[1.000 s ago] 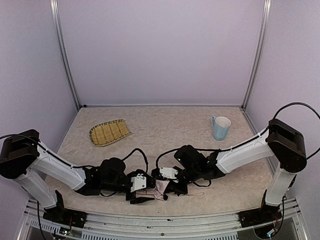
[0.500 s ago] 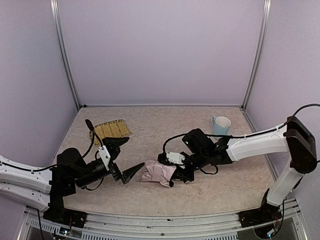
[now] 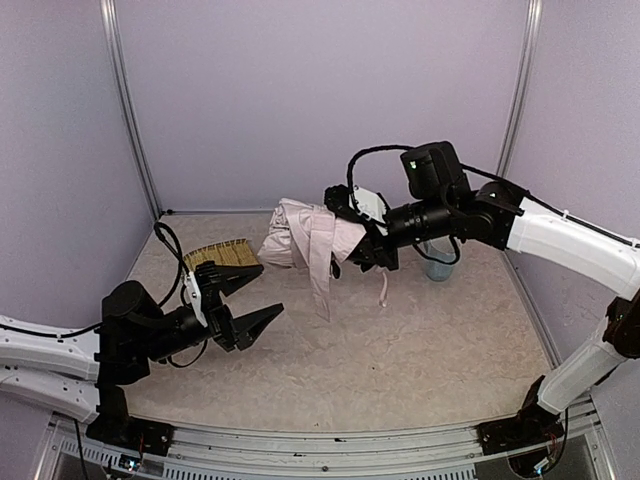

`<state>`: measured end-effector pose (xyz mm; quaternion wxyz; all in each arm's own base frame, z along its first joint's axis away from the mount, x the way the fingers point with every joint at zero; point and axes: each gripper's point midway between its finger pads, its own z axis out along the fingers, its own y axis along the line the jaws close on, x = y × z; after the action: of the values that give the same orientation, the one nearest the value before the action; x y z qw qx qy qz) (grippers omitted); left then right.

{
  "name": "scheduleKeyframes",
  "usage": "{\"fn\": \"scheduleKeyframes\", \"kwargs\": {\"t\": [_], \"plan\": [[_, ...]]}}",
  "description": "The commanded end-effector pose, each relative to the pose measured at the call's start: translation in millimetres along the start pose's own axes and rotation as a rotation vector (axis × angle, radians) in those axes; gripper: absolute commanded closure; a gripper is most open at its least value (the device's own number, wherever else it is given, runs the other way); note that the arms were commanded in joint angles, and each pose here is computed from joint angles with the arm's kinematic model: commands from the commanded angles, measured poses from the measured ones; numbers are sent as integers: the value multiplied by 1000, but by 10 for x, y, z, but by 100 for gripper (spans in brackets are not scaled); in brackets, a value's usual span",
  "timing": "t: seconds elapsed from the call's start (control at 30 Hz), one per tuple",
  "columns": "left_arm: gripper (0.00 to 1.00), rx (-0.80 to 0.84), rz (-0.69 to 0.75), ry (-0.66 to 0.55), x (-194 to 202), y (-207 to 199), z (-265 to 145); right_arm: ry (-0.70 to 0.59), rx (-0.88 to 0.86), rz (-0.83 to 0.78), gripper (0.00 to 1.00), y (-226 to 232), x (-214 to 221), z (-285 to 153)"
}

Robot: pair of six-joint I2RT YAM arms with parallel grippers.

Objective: Put away the umbrella

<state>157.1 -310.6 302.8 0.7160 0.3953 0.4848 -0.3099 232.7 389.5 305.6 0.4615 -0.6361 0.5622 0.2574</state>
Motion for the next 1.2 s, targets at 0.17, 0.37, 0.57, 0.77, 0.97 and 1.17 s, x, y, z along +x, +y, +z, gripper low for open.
{"fn": "scheduleKeyframes", "kwargs": {"t": [0.17, 0.37, 0.57, 0.77, 0.97, 1.17], "plan": [[31, 142, -1, -44, 99, -277, 316, -61, -6, -54, 100, -90, -471, -271], [27, 125, -12, -47, 263, -146, 553, -66, -27, -51, 100, -71, -488, -246], [31, 287, -60, -60, 322, -450, 720, -67, -18, -54, 100, -91, -509, -269], [100, 410, -96, -43, 410, -652, 686, -72, 22, -55, 100, -137, -566, -363], [100, 376, -71, 54, 793, -566, 462, -169, 82, -53, 100, -197, -853, -791], [100, 309, 5, 217, 1442, -274, 526, -277, -65, -79, 100, 135, -1102, -1064]]}}
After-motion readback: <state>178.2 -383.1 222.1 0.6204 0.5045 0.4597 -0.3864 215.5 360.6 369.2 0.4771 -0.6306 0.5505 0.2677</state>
